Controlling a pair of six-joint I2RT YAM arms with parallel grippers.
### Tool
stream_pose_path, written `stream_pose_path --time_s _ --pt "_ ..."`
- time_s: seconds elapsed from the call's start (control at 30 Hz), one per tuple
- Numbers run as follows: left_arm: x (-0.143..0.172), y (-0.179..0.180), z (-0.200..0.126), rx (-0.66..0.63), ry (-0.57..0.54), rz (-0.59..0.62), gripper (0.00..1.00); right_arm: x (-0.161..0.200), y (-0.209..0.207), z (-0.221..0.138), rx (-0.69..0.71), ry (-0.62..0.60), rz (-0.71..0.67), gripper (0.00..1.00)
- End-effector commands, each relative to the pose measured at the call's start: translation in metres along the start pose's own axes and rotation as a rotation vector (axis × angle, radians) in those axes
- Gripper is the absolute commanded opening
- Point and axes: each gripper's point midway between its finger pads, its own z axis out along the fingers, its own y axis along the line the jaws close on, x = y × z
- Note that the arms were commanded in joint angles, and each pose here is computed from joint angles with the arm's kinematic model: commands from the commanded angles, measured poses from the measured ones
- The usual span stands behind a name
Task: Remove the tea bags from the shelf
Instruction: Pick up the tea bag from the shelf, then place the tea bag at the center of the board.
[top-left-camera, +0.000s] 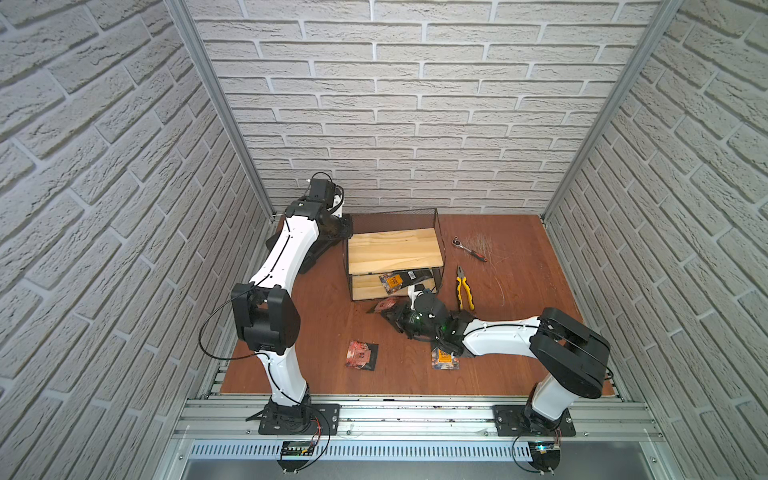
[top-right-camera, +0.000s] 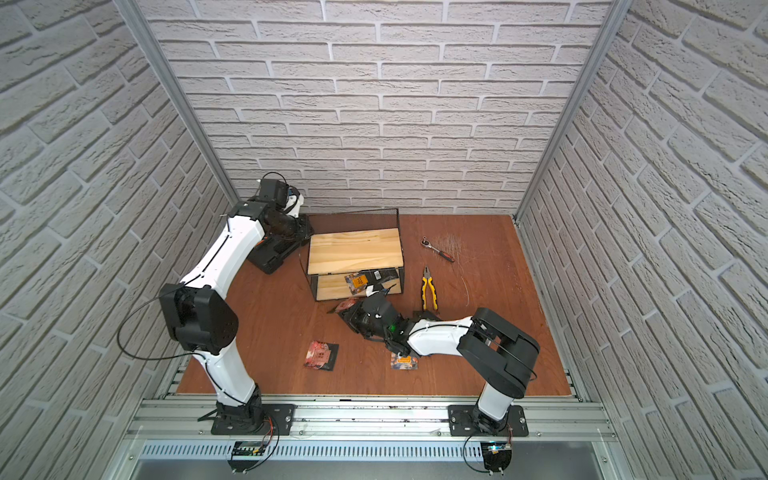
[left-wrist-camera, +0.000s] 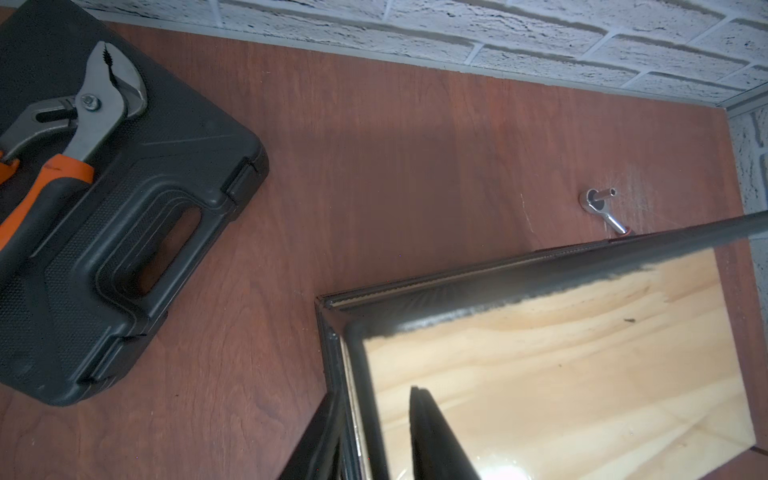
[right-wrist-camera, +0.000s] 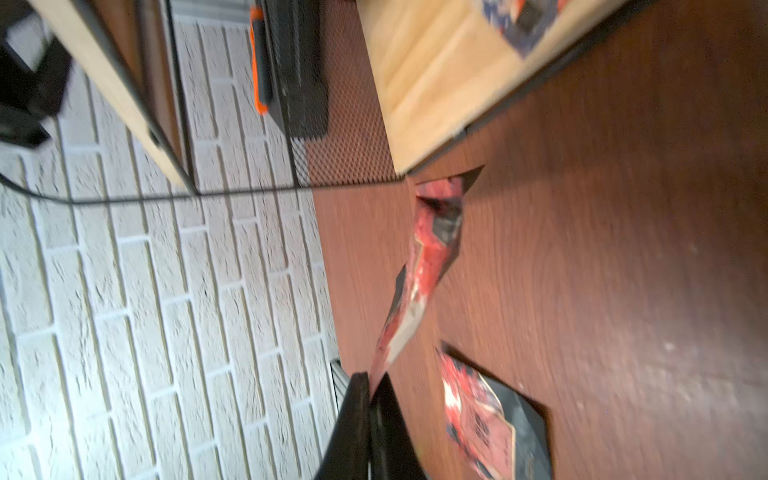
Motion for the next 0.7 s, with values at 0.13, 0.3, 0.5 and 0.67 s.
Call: stream_pose_path --time_s 0.13,0.3,0.5,0.67 --pt "0.015 0.014 0.007 -0.034 0.052 0.005 0.32 0.083 0.017 -0.027 -0.054 0.355 -0.237 0.03" --pt "0.016 0.016 0.006 -0.037 0.053 0.005 0.32 0.098 0.011 -0.027 -0.055 0.414 -0.258 0.03" --pt "0.016 0.018 0.005 -0.04 0.054 0.005 0.32 0.11 -0.004 -0.016 0.012 0.47 -0.267 0.03" --pt "0.017 0.019 0.005 -0.04 0.057 0.002 0.32 0.108 -0.029 -0.012 0.131 0.474 -0.259 0.03"
